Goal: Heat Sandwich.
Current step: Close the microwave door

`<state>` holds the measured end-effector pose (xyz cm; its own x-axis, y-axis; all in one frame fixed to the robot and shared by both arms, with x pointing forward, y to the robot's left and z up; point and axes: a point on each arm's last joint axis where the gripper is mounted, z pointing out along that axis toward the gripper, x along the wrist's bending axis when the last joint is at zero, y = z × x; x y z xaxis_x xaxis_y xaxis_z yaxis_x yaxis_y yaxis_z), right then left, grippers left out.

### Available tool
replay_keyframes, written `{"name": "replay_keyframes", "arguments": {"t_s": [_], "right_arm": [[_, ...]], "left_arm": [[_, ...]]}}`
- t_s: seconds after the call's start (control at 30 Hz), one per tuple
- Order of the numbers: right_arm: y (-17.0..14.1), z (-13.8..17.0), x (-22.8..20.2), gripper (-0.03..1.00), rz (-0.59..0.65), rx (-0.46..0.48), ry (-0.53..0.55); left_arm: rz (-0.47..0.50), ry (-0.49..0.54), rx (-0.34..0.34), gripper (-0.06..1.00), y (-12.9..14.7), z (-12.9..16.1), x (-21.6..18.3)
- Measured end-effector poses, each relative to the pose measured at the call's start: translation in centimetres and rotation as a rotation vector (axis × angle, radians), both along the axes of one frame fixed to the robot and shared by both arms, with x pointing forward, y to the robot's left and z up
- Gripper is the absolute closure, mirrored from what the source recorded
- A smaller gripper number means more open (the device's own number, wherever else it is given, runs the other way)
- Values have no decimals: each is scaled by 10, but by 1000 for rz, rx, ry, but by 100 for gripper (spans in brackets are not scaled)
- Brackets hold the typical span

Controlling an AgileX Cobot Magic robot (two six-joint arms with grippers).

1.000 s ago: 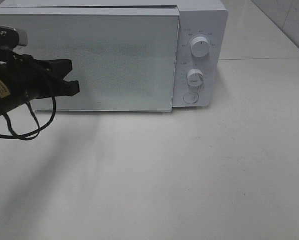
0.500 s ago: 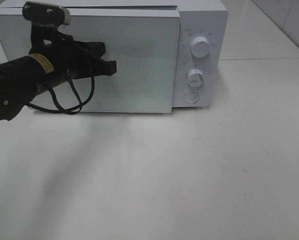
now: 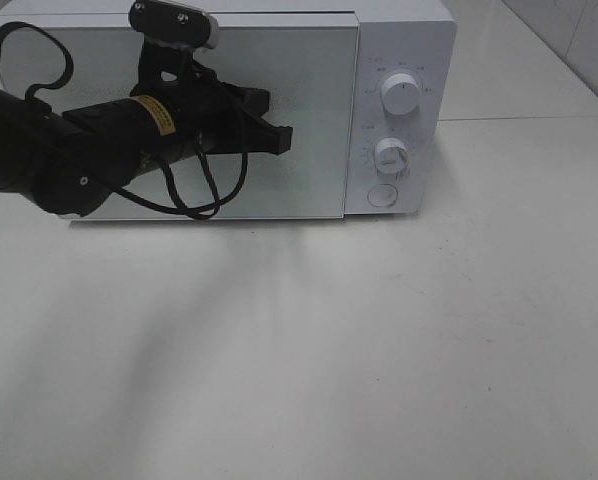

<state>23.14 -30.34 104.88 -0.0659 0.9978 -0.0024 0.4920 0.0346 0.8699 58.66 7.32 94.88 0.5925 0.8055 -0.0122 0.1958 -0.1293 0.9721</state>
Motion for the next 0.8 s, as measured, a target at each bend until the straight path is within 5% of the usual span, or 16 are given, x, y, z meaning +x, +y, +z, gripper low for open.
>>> {"name": "replay_keyframes", "arguments": {"t_s": [0.37, 0.8], "right_arm": [[0, 0, 0, 22, 0, 0, 0], [0, 0, 0, 22, 0, 0, 0]], "left_arm": [[-27, -11, 20, 94, -13, 1, 7], [14, 104, 48, 94, -17, 22, -3]]}}
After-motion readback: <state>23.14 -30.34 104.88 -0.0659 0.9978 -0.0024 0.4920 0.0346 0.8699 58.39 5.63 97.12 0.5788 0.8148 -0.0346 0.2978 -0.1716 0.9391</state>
